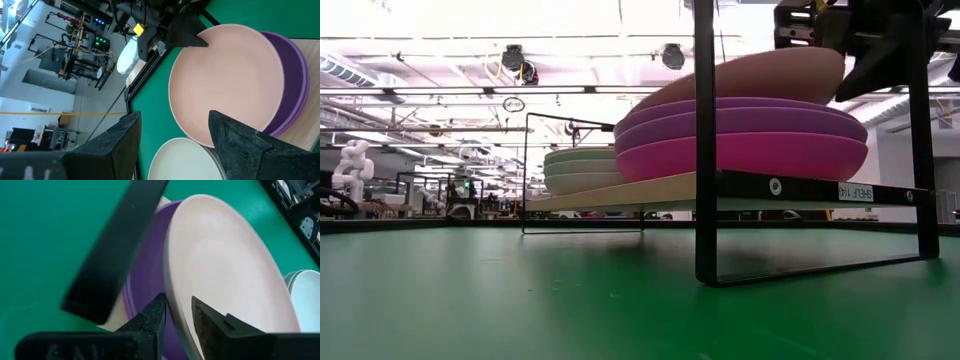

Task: Place and stack plates onto a shelf
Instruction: Stack the orange plate on top of the violet plate on the shelf, then return to Home Position

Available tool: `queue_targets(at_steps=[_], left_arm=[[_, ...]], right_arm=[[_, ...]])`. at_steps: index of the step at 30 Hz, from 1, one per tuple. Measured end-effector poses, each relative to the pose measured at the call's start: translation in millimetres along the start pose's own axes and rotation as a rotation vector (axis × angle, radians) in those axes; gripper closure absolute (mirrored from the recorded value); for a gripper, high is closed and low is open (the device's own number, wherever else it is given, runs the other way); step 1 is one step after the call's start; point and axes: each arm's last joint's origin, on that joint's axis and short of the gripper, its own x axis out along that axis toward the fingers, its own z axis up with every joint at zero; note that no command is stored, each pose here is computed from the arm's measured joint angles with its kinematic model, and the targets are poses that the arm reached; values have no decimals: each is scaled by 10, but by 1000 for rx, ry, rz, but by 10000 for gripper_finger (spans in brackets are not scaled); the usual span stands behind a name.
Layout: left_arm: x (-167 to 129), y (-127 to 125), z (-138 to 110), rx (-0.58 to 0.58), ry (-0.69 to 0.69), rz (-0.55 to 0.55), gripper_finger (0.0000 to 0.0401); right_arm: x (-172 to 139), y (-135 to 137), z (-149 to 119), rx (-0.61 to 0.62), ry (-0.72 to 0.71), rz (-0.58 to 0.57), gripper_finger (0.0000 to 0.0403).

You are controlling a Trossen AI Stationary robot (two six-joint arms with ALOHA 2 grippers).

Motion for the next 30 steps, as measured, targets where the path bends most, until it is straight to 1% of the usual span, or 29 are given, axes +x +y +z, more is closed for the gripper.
queue_targets(at_steps=[3, 6, 14, 18, 21, 23, 24, 27, 29, 30], left_arm=[[0, 0, 0, 0, 0, 0, 164], [0, -1, 0, 0, 0, 0, 164], [1, -2, -1, 1, 0, 0, 164], [1, -2, -1, -2, 0, 0, 164], [5, 3, -3, -6, 1, 1, 164], [15, 20, -7, -24, 0, 9, 164], [21, 34, -5, -51, -6, 17, 164], [55, 118, -17, -179, -22, 56, 168], [26, 200, -49, -242, -31, 72, 183], [-4, 252, -63, -270, -43, 80, 194]], right_arm=[[-7, 20, 17, 3, -8, 5, 315], [-29, 29, 28, 39, -14, 3, 299], [-219, 25, 40, 81, -53, -21, 259], [-361, 36, 26, 122, -67, -33, 251], [-474, 24, 39, 171, -108, -69, 252], [-546, -2, 48, 227, -124, -142, 257], [-580, -18, 51, 261, -127, -187, 260], [-690, -84, 69, 332, -145, -366, 270], [-751, -122, 84, 356, -162, -462, 279], [-773, -136, 95, 359, -175, -491, 285]])
